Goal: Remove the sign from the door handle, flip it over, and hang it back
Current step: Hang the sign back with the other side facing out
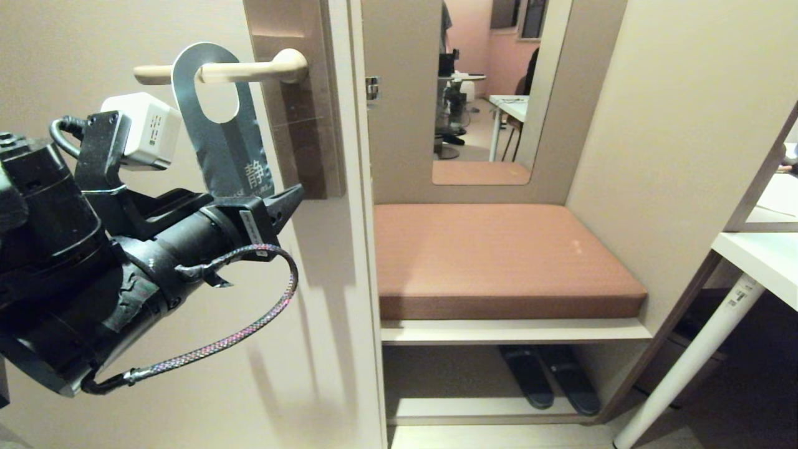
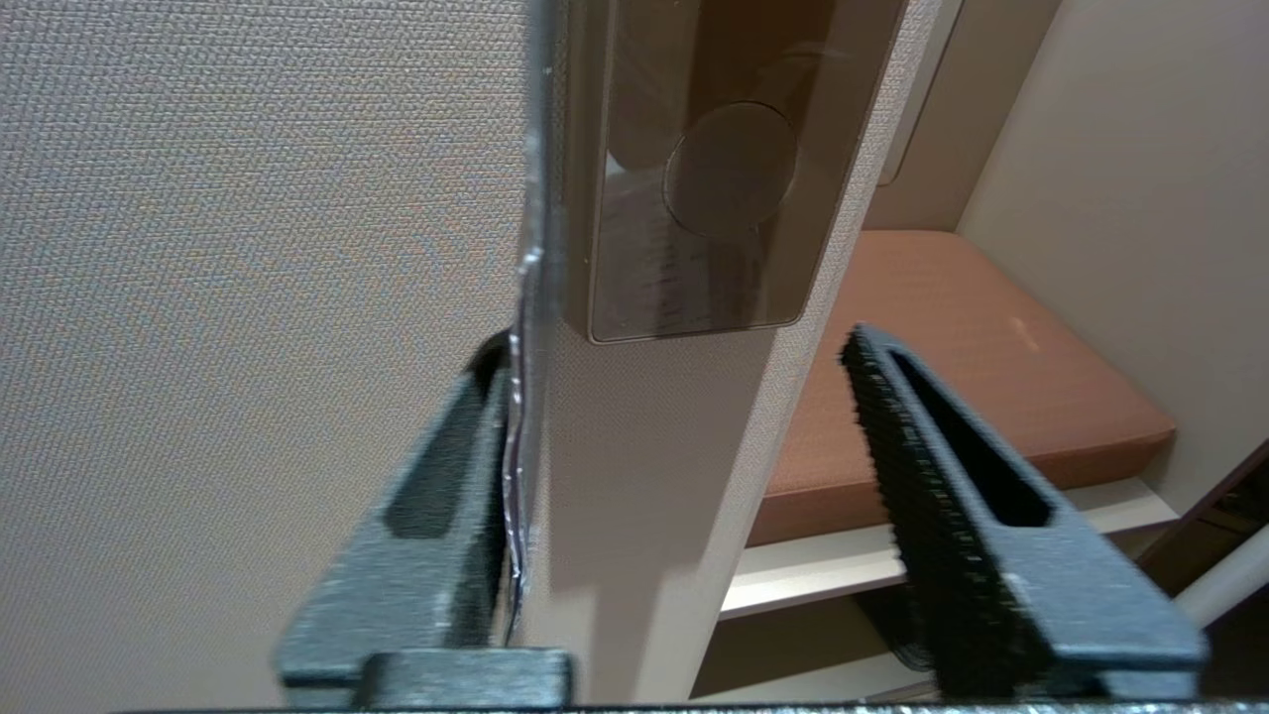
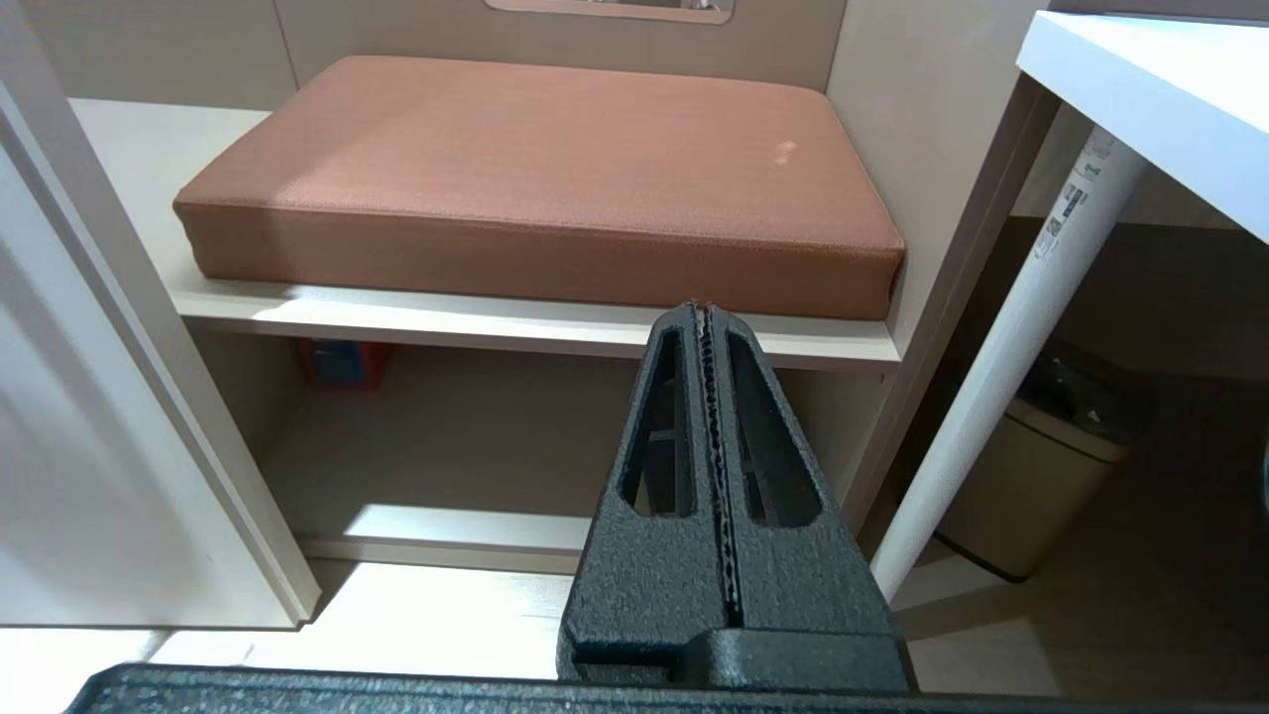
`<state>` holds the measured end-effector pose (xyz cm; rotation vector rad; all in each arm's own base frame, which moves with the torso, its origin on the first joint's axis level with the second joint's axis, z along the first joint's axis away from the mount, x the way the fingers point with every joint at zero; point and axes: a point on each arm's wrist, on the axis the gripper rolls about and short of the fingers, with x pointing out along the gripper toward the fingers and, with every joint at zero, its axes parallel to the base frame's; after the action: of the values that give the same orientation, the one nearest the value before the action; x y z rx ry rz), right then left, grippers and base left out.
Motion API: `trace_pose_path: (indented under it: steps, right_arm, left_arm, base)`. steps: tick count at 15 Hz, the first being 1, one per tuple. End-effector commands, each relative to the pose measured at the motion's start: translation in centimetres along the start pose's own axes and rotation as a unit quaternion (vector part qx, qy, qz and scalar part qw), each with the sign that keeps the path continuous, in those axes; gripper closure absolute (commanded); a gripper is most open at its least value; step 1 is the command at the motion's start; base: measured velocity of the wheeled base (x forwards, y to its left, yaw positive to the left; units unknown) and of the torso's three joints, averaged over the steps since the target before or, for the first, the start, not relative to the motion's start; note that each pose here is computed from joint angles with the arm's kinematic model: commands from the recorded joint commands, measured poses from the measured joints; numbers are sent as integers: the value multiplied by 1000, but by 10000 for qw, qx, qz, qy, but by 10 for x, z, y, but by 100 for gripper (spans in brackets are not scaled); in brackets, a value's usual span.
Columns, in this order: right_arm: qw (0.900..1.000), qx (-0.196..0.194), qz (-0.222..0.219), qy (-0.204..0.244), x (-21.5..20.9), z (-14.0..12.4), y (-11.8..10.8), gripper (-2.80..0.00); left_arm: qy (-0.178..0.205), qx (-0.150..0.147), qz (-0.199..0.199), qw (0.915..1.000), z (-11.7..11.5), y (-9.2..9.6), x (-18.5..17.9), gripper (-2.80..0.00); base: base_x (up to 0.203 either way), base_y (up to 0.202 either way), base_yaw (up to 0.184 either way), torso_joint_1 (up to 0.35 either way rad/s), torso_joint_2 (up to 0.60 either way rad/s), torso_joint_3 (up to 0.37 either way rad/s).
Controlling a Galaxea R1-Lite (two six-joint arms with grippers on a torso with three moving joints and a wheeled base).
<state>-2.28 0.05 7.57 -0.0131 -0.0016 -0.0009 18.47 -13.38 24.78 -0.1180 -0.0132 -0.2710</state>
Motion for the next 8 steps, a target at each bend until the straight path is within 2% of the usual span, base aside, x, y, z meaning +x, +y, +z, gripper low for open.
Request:
trace_pose_path:
  steps: [1, 5, 8]
  right_arm:
    - [10000, -3, 4, -4, 0, 0, 0, 0]
    - [10000, -4, 4, -7, 0, 0, 0, 0]
    - [10000, -4, 4, -6, 0, 0, 0, 0]
  left_arm:
    - [-51, -30, -6, 10000, 2, 0, -2, -280]
    - [-57, -13, -45, 10000, 1, 3, -13, -280]
    - [-112, -33, -8, 9999, -1, 13, -33, -280]
  base:
    - [0, 0, 0, 0, 0, 0]
    - [0, 0, 0, 0, 0, 0]
    - [0, 0, 0, 0, 0, 0]
